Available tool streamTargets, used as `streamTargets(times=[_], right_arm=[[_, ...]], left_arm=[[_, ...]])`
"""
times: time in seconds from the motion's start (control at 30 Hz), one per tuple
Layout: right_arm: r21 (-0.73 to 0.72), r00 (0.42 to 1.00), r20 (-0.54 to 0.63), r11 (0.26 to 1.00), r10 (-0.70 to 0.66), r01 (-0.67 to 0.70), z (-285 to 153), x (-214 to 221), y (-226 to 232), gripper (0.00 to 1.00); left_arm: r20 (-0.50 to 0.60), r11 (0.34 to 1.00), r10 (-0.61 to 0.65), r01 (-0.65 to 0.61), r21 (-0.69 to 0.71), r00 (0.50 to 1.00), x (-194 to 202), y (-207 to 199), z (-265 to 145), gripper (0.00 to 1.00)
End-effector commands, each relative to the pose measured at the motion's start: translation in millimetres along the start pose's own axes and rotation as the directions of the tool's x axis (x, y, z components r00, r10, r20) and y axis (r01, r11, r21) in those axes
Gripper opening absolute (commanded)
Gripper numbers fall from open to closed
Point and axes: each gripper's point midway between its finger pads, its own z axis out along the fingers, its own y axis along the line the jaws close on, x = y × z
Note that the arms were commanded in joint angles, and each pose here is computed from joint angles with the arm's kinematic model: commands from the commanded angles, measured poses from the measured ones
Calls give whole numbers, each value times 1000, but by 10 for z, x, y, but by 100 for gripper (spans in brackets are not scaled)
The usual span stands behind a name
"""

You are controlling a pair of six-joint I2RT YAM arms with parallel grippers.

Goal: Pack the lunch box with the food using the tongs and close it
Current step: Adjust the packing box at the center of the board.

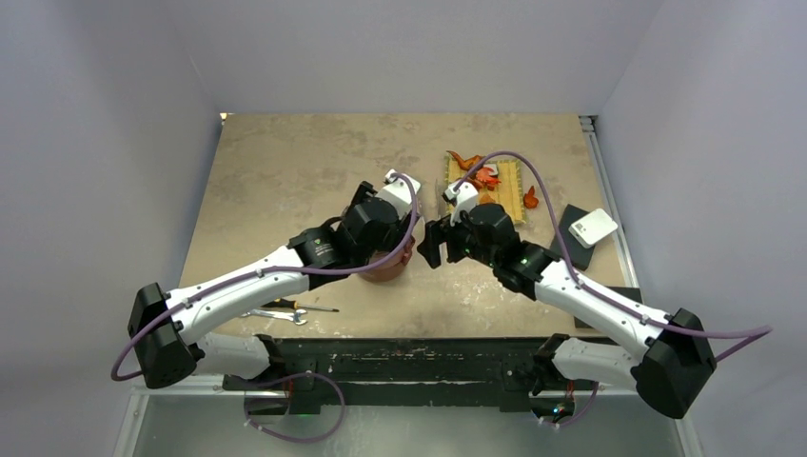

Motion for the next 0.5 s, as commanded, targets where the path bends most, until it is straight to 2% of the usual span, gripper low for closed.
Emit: streamTargets(times=[0.0, 0.23, 0.47], right_arm=[[-13, 999, 31, 1000, 24, -23, 70, -56, 26, 82], [-3, 999, 29, 999, 35, -35, 170, -39, 11, 77], [-35, 997, 44, 998, 56, -55, 259, -75, 78, 74]], left_arm=[[-53, 1000, 4, -5, -7, 999, 242, -18, 19, 70], [-147, 1000, 10, -12, -14, 989, 690, -26, 22, 61], [-208, 1000, -8, 5, -17, 978, 992, -23, -22, 58]])
